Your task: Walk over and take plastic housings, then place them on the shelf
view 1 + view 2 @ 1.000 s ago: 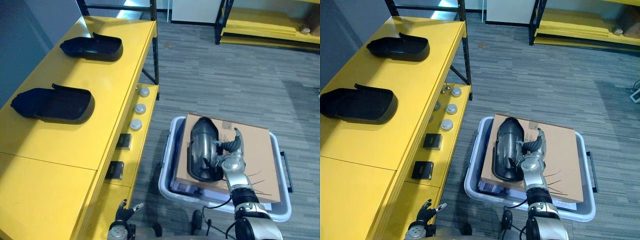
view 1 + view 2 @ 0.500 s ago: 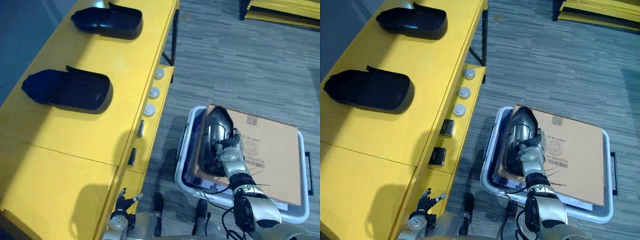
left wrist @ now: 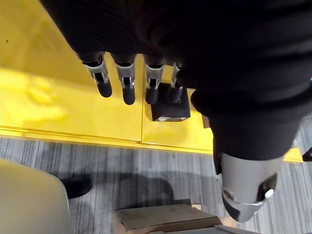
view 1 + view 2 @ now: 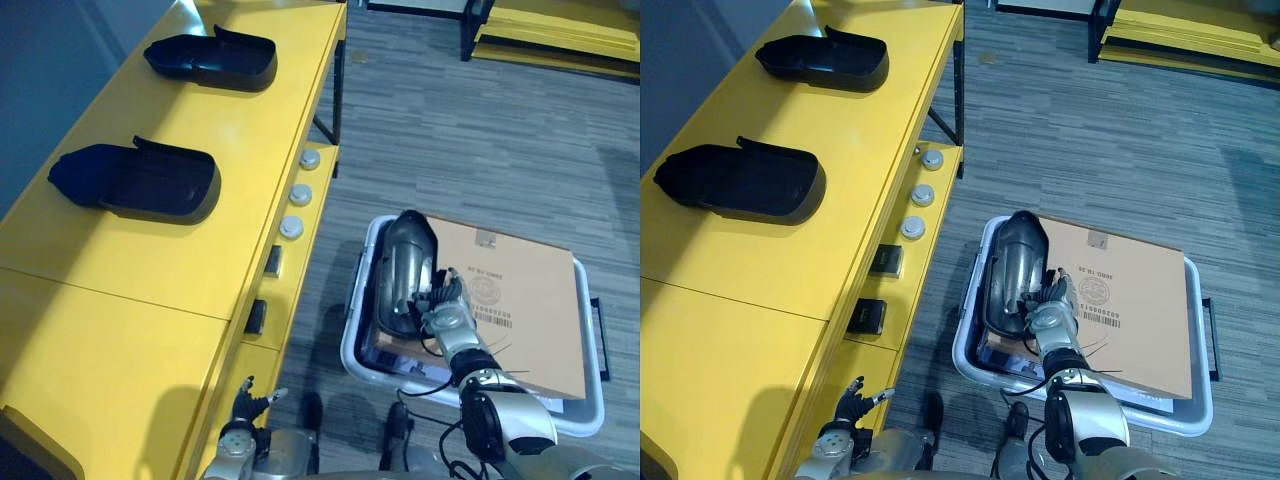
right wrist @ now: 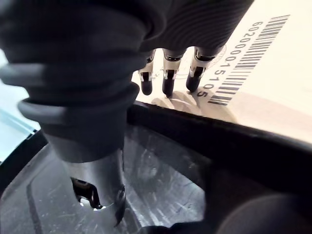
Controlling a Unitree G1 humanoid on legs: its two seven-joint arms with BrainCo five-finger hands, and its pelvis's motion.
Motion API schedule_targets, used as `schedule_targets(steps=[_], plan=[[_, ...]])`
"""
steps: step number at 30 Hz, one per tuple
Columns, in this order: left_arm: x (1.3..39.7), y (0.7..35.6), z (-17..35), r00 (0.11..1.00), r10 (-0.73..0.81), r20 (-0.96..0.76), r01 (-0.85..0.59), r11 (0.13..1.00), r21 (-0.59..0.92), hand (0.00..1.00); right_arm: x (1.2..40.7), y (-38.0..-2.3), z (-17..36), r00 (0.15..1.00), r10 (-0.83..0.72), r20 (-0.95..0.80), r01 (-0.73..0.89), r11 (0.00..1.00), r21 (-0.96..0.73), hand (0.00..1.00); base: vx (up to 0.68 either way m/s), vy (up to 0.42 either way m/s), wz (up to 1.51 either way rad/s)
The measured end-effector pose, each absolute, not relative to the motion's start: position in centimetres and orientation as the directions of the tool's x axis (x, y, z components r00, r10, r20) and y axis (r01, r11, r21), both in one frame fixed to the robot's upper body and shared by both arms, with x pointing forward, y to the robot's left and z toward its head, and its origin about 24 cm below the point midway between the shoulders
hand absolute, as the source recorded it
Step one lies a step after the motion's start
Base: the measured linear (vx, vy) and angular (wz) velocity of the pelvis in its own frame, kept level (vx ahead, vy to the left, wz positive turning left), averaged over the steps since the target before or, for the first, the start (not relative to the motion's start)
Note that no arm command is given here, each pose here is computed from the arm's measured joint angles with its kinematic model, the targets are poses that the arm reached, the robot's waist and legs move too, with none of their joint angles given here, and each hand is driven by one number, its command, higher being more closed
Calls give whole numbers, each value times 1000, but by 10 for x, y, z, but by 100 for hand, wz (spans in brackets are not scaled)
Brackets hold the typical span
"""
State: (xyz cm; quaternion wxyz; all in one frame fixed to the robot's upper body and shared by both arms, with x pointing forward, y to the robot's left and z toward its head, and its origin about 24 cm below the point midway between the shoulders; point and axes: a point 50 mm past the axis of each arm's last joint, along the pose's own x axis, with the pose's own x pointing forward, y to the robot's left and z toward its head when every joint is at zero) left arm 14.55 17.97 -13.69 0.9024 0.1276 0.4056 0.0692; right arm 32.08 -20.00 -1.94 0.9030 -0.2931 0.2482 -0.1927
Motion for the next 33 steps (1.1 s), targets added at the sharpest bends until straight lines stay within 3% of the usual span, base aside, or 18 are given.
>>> schedule_targets(steps=[24,33], plan=[[143,184,-139,646,222,-730,-5,958,287,0,312,-201,-32,806,-453,-381,129,762,-635,100,0,-20,1],[147,180,-134,677,212,-705,-22,963,268,0,312,-206,12,878,-464,-118,310,739,-598,100,-8,-4,-3]])
